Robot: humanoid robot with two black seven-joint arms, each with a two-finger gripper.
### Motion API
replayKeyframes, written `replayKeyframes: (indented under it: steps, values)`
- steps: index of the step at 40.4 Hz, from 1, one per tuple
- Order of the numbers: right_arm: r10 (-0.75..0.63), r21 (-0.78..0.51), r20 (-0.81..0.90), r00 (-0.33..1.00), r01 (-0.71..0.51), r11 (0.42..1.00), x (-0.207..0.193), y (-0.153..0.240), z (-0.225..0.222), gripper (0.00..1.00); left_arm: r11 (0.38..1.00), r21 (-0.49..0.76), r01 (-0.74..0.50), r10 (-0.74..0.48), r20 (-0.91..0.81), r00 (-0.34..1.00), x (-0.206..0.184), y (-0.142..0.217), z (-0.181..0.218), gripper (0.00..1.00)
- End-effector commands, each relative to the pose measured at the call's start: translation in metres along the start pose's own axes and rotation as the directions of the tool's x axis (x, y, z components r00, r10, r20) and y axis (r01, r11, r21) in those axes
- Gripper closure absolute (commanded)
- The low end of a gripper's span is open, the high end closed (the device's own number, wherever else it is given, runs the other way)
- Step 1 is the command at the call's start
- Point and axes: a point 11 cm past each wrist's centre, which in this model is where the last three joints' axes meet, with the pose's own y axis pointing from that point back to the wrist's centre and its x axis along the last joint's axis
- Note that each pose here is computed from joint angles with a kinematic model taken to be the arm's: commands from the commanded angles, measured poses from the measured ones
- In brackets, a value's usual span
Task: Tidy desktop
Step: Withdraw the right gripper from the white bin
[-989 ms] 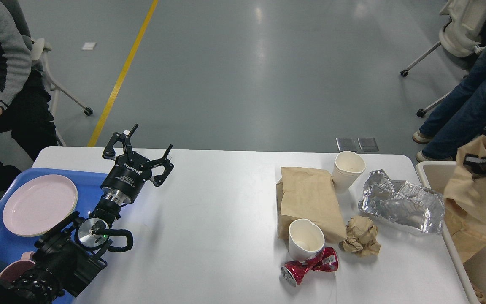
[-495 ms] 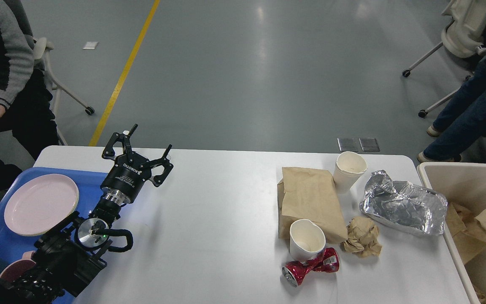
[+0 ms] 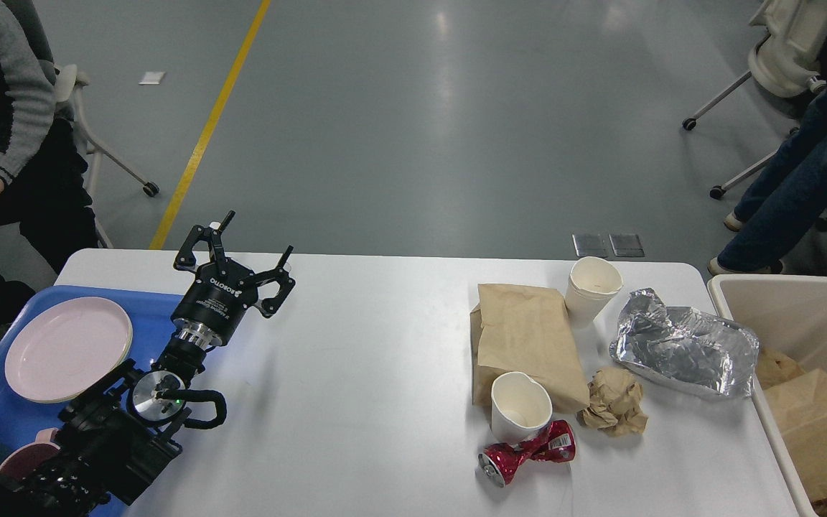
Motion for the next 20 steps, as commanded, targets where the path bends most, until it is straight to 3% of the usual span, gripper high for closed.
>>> replayKeyframes:
  steps: [1, 6, 14, 20]
  values:
    - [-0.003, 0.053, 0.032, 0.999, 0.001, 0.999, 0.024, 0.01, -0.03, 0.0, 1.0, -0.001, 0.0, 0.0, 0.0, 1.0, 0.0, 0.0, 0.0, 0.03]
    - [-0.032, 0.124, 0.07, 0.997, 0.023, 0.992, 0.045, 0.028, -0.067, 0.0, 1.0, 0.001, 0.0, 0.0, 0.0, 1.0, 0.0, 0.0, 0.0, 0.03]
    - [-0.095, 0.312, 0.112, 0.989, 0.056, 0.948, 0.081, 0.09, -0.159, 0.0, 1.0, -0.001, 0.0, 0.0, 0.0, 1.0, 0.0, 0.0, 0.0, 0.03]
    - [-0.211, 0.414, 0.048, 0.976, 0.173, 0.894, 0.071, 0.145, -0.207, 0.0, 1.0, 0.001, 0.0, 0.0, 0.0, 1.0, 0.0, 0.0, 0.0, 0.03]
